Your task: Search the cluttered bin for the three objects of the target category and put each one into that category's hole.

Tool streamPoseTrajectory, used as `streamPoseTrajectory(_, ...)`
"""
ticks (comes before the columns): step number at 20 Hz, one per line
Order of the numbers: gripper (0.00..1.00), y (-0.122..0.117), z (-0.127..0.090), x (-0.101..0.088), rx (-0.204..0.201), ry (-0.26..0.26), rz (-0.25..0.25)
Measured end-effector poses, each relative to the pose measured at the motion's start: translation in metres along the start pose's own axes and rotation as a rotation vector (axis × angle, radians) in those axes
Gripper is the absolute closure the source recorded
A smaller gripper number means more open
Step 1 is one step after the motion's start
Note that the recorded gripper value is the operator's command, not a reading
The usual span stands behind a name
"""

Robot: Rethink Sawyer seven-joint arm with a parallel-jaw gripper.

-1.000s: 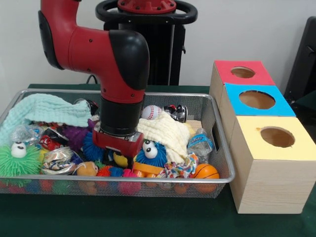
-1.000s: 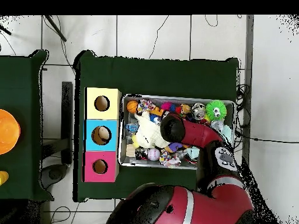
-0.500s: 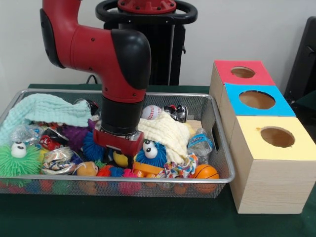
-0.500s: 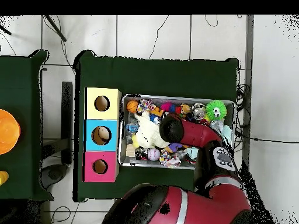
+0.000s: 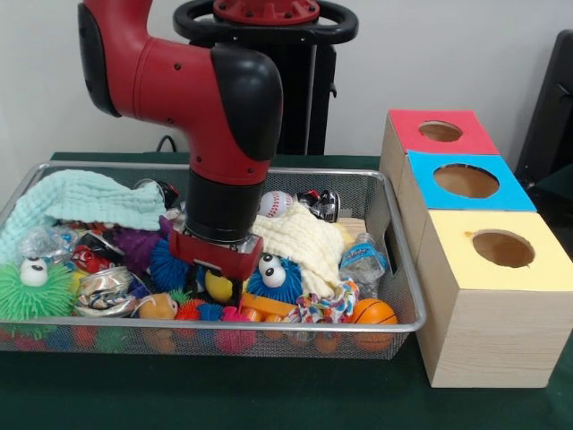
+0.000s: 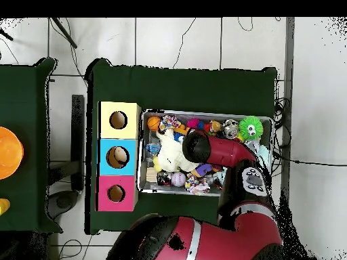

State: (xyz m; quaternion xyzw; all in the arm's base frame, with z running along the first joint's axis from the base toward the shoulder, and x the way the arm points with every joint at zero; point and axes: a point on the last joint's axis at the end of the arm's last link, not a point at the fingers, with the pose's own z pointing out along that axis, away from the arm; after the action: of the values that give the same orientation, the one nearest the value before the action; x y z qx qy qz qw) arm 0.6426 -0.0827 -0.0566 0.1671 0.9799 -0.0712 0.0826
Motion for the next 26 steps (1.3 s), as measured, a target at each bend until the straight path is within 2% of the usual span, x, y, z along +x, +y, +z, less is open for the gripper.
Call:
streamPoseTrajectory(8,0.0,0.002,-0.004,0.0,0.025,0.038,-0.017)
streamPoseTrajectory(20,0.0,-0.001,-0.008,-0.015,0.036,0.041,-0.016)
streamPoseTrajectory(26,0.0,-0.002,-0.009,-0.015,0.042,0.072,-0.015)
